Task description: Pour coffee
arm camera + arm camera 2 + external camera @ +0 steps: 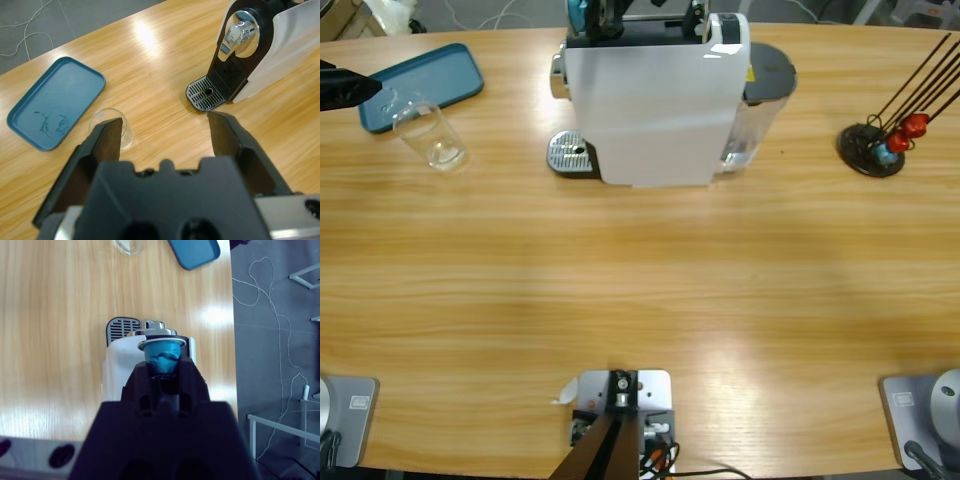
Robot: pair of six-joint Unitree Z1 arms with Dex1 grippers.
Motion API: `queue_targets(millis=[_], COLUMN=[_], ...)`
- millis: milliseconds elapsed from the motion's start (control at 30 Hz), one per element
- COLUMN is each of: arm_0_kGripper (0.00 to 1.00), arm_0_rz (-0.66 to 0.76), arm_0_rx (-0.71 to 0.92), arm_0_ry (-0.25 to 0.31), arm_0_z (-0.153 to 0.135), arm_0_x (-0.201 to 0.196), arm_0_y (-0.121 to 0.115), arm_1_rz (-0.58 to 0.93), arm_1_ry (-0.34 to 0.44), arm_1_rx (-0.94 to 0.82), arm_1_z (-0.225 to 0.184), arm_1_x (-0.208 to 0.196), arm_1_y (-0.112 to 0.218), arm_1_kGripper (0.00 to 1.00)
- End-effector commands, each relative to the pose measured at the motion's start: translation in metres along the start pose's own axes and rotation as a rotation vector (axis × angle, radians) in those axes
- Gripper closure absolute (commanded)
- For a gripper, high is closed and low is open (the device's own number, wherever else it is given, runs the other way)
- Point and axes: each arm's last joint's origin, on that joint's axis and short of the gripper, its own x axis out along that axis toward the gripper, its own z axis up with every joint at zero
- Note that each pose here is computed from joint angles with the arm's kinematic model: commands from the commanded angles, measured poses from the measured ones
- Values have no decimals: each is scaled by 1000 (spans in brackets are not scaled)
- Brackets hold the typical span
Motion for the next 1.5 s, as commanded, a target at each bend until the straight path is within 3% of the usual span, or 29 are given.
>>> queue_targets(millis=[33, 1100, 1133, 1200, 1233, 1500], arm_0_kGripper=[262, 262, 262, 263, 262, 262], arm_0_rz=[-14, -14, -14, -14, -14, -15], arm_0_rx=[8, 8, 8, 8, 8, 9], arm_0_ry=[32, 26, 26, 27, 27, 26], arm_0_z=[-11, -11, -11, -11, -11, -11], arm_0_x=[6, 5, 5, 5, 5, 5], arm_0_y=[0, 0, 0, 0, 0, 0], arm_1_rz=[12, 38, 39, 42, 44, 51], arm_1_ry=[71, 94, 94, 97, 97, 100], arm_1_rx=[16, 45, 51, 63, 67, 70], arm_1_z=[-17, -23, -23, -23, -23, -23], arm_1_x=[22, 37, 37, 38, 38, 39], arm_1_y=[-7, -6, -6, -5, -5, -5], arm_1_kGripper=[1000, 1000, 958, 754, 713, 707])
